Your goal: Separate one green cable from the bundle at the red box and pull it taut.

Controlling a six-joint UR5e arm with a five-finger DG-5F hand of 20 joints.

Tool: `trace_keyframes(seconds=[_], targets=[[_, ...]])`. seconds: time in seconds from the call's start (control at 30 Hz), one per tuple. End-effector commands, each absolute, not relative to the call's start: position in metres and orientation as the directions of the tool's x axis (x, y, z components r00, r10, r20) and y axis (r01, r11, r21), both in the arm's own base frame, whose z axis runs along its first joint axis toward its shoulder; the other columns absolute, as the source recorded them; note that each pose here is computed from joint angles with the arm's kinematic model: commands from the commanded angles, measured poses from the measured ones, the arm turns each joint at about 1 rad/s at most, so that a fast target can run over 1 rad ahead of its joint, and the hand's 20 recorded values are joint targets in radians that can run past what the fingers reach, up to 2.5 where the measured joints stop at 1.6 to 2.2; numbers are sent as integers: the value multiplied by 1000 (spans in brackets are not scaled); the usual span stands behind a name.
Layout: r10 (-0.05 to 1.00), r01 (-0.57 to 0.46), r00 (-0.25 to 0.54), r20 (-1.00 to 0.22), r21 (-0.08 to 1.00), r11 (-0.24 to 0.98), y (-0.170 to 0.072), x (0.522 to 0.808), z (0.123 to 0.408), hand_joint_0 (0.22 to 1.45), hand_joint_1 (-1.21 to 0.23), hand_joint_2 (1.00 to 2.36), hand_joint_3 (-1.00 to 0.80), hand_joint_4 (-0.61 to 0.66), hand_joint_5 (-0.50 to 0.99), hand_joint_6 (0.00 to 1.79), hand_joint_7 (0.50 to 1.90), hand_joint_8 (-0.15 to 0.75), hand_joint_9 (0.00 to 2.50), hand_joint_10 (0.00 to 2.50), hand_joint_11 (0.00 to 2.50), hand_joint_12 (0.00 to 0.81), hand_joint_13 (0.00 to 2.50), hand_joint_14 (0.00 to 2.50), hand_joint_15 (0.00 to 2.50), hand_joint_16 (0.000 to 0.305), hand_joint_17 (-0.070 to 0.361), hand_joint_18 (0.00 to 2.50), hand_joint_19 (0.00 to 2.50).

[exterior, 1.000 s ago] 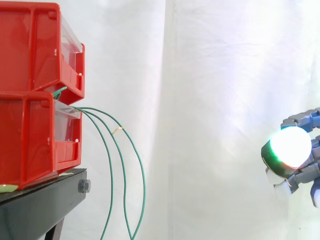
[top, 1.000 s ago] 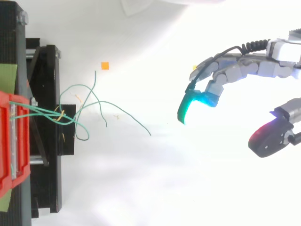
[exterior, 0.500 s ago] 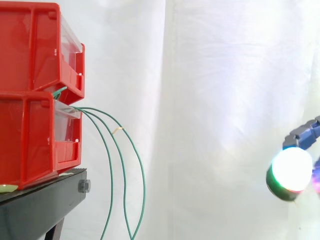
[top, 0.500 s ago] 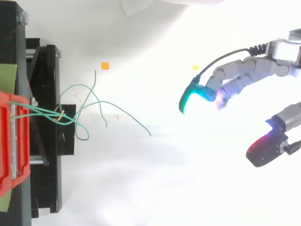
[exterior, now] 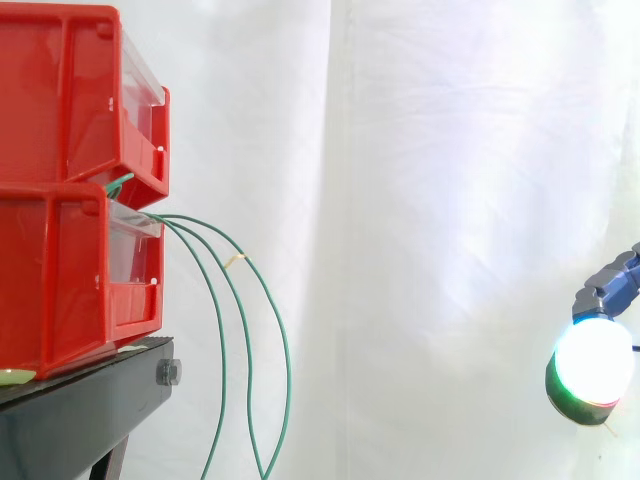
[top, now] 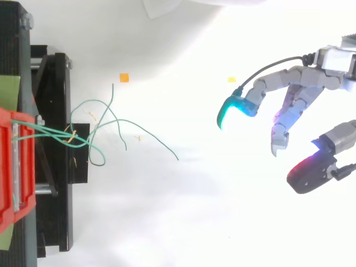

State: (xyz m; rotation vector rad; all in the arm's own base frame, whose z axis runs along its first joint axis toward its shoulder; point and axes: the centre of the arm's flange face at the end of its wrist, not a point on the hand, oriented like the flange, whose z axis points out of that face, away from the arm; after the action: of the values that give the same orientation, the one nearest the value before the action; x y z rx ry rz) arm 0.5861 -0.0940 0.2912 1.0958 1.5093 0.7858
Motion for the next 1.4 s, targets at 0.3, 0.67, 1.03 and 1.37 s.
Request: trace_keyframes(seconds=[0.3, 0.67, 1.03, 1.37], targets=[[930, 231, -17, -368, 903, 362, -93, 586, 291, 577, -552, 1000, -500, 244, -204, 502, 671, 309, 939, 16, 548, 393, 875, 18, 574, 44, 99, 692, 766], [929, 232, -17, -368, 903, 362, -93, 586, 291, 580, -530, 1000, -500, 242, -204, 502, 669, 307, 934, 17, 550, 389, 868, 20, 564, 44, 99, 690, 757], [930, 231, -17, -368, 903, 362, -94, 586, 292, 581, -534, 1000, -500, 244, -205, 502, 668, 306, 931, 18, 544, 387, 860, 20, 569, 44, 98, 685, 759], [930, 231, -17, -368, 903, 362, -93, 586, 291, 581, -535, 1000, -500, 246, -204, 502, 671, 308, 948, 18, 547, 389, 869, 20, 567, 44, 98, 705, 774]])
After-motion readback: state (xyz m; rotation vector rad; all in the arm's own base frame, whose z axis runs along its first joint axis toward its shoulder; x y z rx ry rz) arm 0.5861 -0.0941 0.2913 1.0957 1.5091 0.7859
